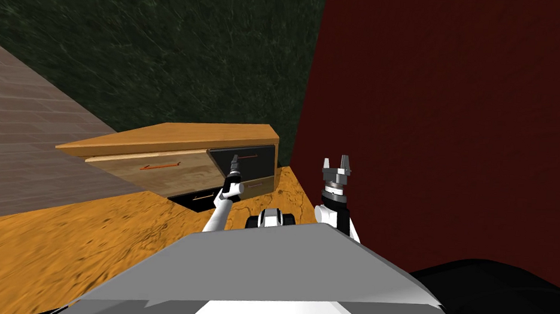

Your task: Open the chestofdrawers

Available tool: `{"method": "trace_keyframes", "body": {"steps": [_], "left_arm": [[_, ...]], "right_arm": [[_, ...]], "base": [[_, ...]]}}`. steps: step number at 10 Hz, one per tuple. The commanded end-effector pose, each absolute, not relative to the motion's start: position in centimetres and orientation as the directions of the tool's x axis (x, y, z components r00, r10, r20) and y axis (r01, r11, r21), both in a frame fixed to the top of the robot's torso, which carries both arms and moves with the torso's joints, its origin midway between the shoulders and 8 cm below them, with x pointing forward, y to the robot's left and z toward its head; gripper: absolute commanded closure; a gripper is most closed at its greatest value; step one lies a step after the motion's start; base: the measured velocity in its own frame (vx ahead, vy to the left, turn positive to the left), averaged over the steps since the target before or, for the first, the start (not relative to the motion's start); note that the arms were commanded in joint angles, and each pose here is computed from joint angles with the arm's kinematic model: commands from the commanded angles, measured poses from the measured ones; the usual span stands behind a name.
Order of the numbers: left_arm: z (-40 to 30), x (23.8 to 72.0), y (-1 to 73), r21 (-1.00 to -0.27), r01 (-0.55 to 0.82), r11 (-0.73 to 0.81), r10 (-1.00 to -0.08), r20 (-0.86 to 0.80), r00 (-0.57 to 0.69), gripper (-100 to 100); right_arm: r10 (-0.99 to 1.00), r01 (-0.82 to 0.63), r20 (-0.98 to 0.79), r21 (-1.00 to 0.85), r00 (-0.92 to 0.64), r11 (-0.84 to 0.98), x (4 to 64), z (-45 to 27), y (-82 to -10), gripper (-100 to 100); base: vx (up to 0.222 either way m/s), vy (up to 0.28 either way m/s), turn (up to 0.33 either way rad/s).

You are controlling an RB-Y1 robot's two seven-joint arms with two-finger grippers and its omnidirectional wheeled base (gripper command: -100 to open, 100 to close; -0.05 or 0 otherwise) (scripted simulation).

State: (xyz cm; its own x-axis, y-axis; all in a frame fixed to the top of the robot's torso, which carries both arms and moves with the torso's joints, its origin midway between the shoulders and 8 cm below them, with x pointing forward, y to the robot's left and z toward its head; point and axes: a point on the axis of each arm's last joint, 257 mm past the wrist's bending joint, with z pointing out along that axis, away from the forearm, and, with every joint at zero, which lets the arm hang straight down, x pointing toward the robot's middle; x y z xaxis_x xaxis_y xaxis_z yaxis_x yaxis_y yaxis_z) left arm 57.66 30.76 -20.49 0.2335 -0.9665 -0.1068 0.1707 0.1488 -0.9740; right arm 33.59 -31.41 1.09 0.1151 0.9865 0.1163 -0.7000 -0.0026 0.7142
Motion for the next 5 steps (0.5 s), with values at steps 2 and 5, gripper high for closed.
{"method": "trace_keyframes", "body": {"steps": [2,5], "left_arm": [[-20.1,59.2,30.6,-0.975,0.167,0.145,-0.966,-0.102,0.238,-100],[-20.7,56.7,30.5,-0.974,0.172,0.149,-0.968,-0.109,0.224,100]], "right_arm": [[0.987,-0.7,0.116,0.714,0.115,-0.003,33.6,1.1,-31.4,0],[0.986,-0.7,0.116,0.714,0.115,-0.002,33.6,1.1,-31.4,0]], "base": [[-0.042,0.005,-0.013],[0.083,-0.021,0.053]]}}
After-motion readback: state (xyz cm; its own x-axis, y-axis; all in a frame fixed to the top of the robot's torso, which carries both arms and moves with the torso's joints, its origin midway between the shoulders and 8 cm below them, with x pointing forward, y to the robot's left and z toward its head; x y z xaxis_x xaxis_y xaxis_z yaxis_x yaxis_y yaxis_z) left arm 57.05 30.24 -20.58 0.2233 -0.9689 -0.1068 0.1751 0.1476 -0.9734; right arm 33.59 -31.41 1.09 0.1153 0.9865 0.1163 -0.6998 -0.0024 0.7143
